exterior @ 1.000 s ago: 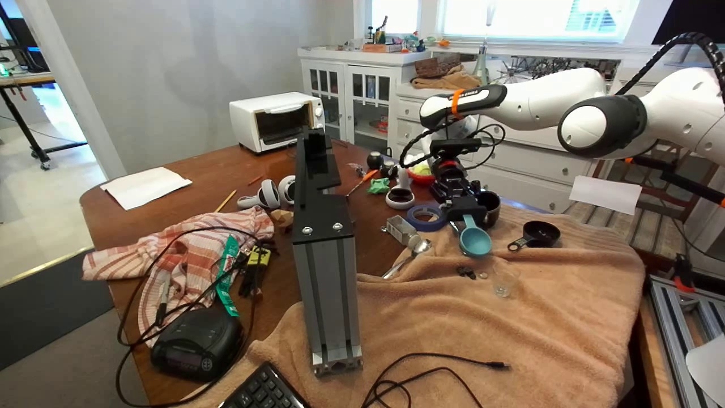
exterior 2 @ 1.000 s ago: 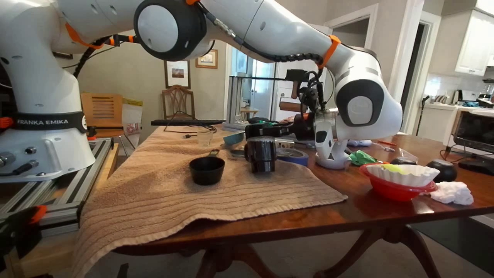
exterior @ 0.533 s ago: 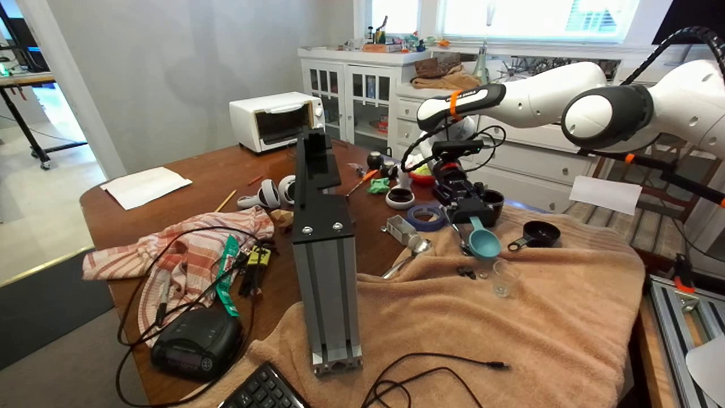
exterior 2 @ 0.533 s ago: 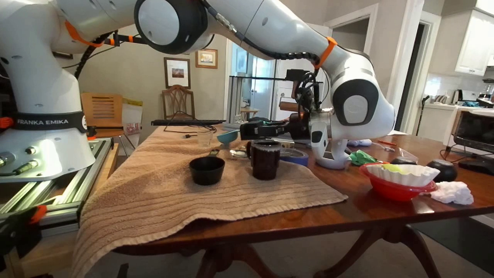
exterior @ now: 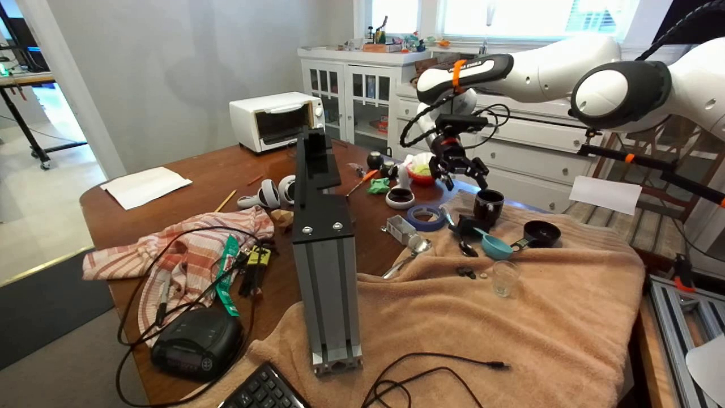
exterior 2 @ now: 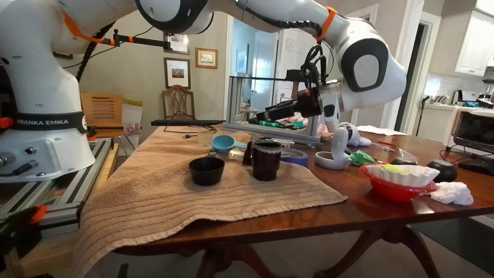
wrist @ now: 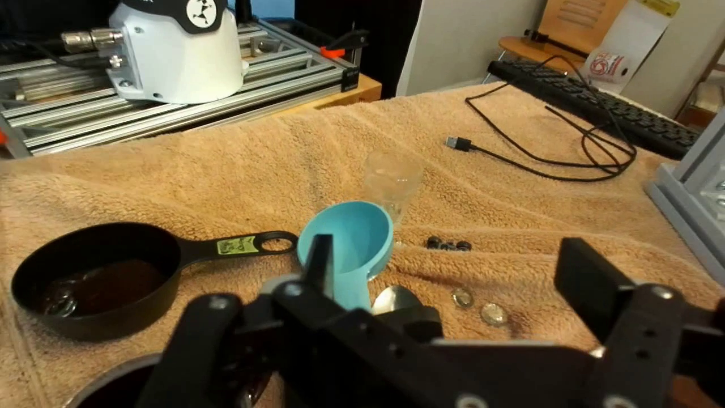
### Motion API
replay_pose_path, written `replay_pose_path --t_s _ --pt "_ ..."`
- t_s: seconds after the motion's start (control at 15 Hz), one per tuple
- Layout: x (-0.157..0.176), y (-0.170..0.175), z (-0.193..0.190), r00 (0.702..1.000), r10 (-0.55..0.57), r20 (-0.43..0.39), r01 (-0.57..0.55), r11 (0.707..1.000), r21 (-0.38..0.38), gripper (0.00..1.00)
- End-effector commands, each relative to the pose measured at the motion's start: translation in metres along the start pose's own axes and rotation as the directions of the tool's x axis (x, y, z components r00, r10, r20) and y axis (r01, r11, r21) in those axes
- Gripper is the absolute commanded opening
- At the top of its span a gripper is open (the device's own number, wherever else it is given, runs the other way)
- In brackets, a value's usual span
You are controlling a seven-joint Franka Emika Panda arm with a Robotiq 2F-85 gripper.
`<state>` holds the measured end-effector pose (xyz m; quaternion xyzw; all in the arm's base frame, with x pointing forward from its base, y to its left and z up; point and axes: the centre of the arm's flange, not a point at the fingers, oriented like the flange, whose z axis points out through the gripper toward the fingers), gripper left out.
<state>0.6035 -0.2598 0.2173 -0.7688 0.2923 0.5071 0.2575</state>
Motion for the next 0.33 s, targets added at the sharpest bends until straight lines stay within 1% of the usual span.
replay_pose_path --t_s 0.0,0.2,0.27 --pt "-0.035 -0.001 -0.015 0.982 -0.051 -0.18 0.053 0.999 0.004 1.0" --pt "-0.056 -0.003 -0.035 0.94 -0.042 -0.338 0.036 0.999 -0.025 1.0" --pt "-0.042 -0.008 -0.047 0.967 -0.038 -0.254 0.042 0.999 0.008 1.0"
